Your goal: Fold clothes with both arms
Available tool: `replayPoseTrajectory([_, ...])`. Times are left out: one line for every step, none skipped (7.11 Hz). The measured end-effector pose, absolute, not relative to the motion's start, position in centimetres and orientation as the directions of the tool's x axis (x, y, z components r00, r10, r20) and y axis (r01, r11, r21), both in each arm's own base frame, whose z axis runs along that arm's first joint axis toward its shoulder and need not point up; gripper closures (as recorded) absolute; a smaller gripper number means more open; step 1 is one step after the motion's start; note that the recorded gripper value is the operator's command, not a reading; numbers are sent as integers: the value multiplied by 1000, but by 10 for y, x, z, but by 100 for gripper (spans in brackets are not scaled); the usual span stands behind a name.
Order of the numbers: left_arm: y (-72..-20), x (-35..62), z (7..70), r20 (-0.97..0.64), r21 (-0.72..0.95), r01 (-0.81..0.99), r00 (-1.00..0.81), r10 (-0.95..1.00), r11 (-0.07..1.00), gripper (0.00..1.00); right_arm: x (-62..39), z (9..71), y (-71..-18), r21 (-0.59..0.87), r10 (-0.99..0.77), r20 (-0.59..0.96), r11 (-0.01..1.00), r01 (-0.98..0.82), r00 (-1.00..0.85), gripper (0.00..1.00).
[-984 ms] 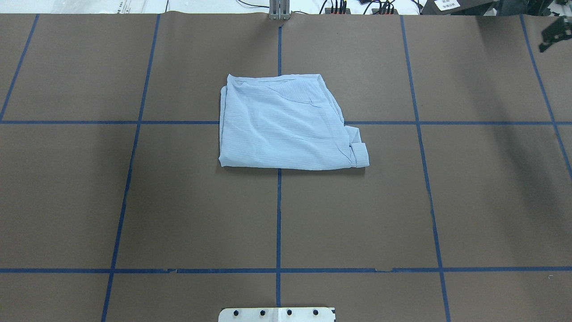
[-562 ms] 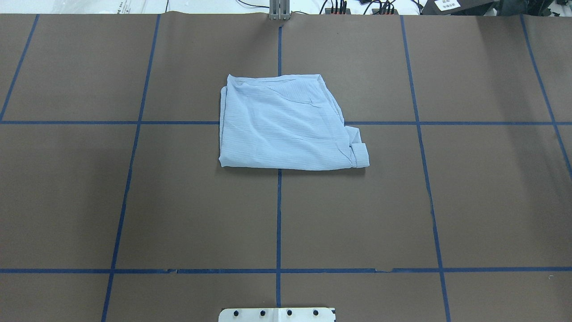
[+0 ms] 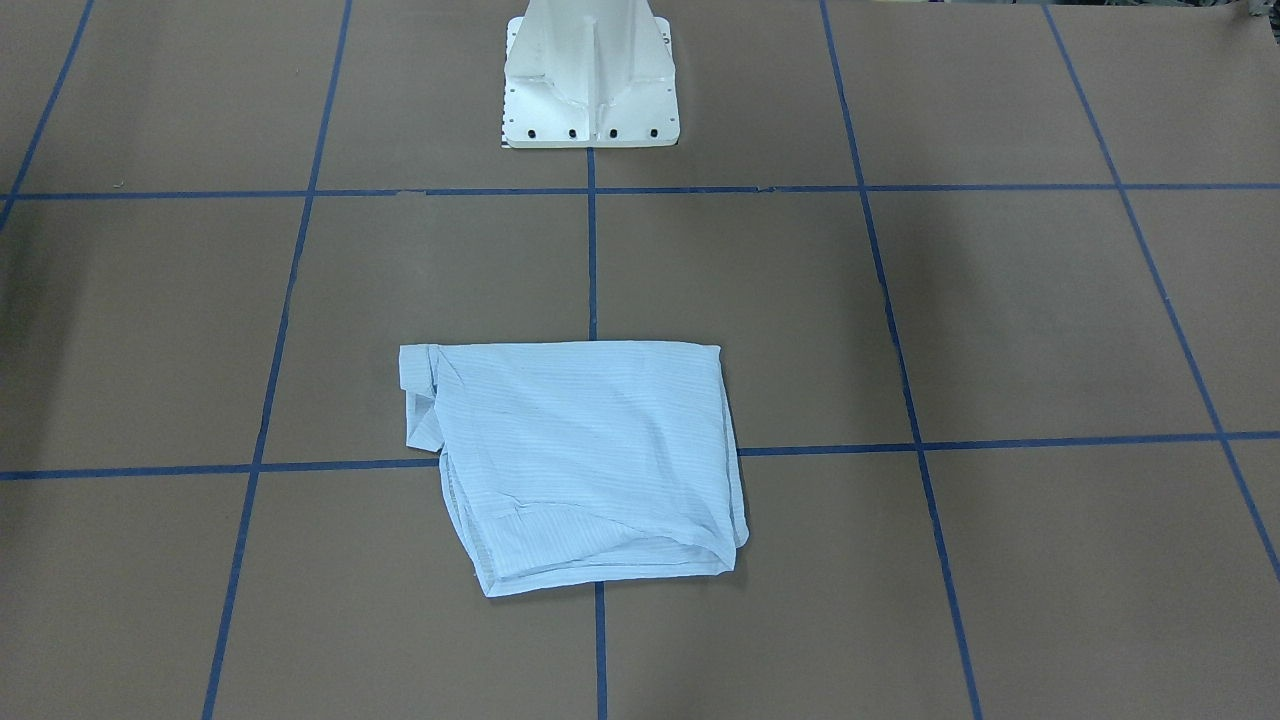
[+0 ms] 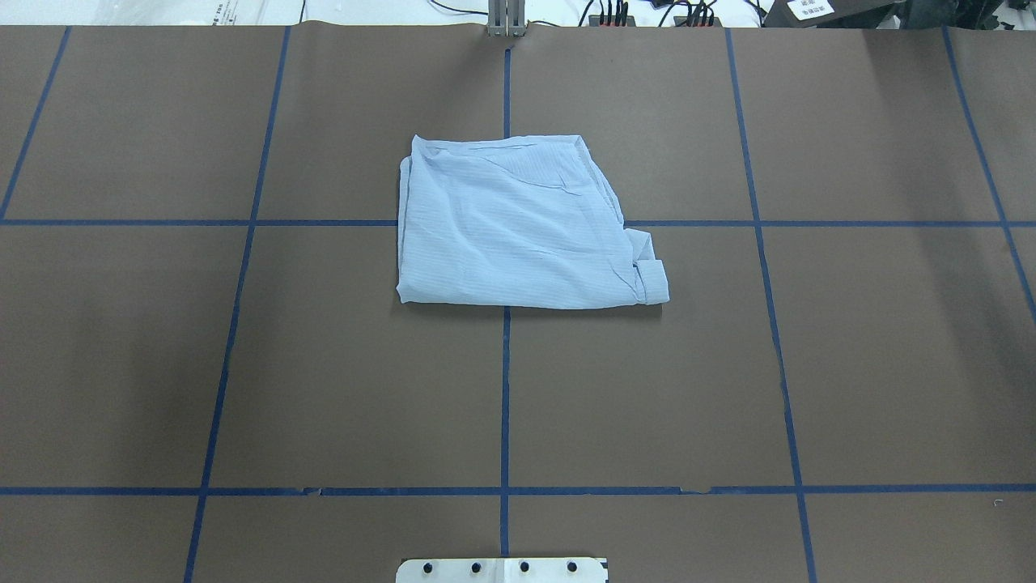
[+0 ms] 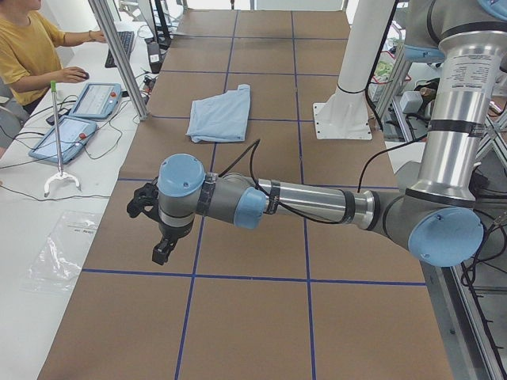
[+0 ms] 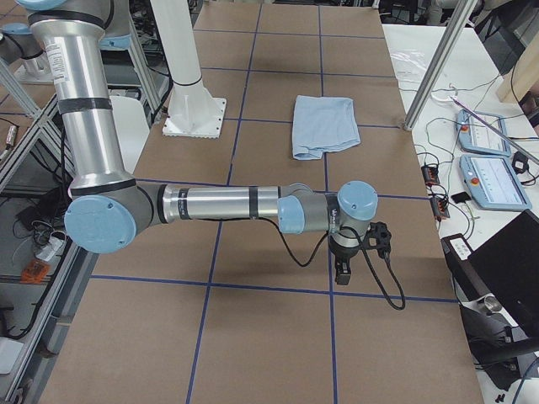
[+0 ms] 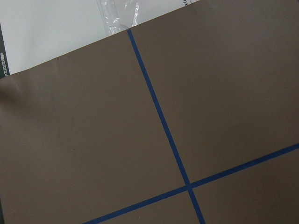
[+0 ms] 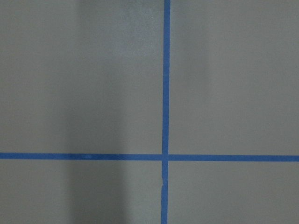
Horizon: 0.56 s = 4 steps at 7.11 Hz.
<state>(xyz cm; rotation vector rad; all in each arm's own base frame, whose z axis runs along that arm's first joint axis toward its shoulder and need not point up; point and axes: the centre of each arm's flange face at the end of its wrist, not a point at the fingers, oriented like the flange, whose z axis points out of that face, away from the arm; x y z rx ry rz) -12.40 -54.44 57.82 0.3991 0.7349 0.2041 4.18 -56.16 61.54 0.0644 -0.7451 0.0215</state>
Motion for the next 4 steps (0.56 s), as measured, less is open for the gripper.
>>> replayPoseTrajectory([-533, -122, 594, -614, 414, -41, 725, 312, 910, 1, 41, 613, -541, 57, -7, 681, 997, -43, 732, 0])
replayPoseTrajectory([-521, -121, 608, -611, 419, -41, 726, 315, 907, 1, 40, 609, -513, 65, -16, 684, 997, -39, 730, 0])
replayPoseTrajectory([-511, -120, 618, -609, 425, -42, 726, 320, 904, 1, 35, 603, -492, 74, -31, 683, 997, -26, 730, 0])
replayPoseTrajectory([-506, -119, 615, -605, 435, -43, 726, 327, 900, 1, 26, 599, -484, 80, -50, 681, 997, -6, 731, 0])
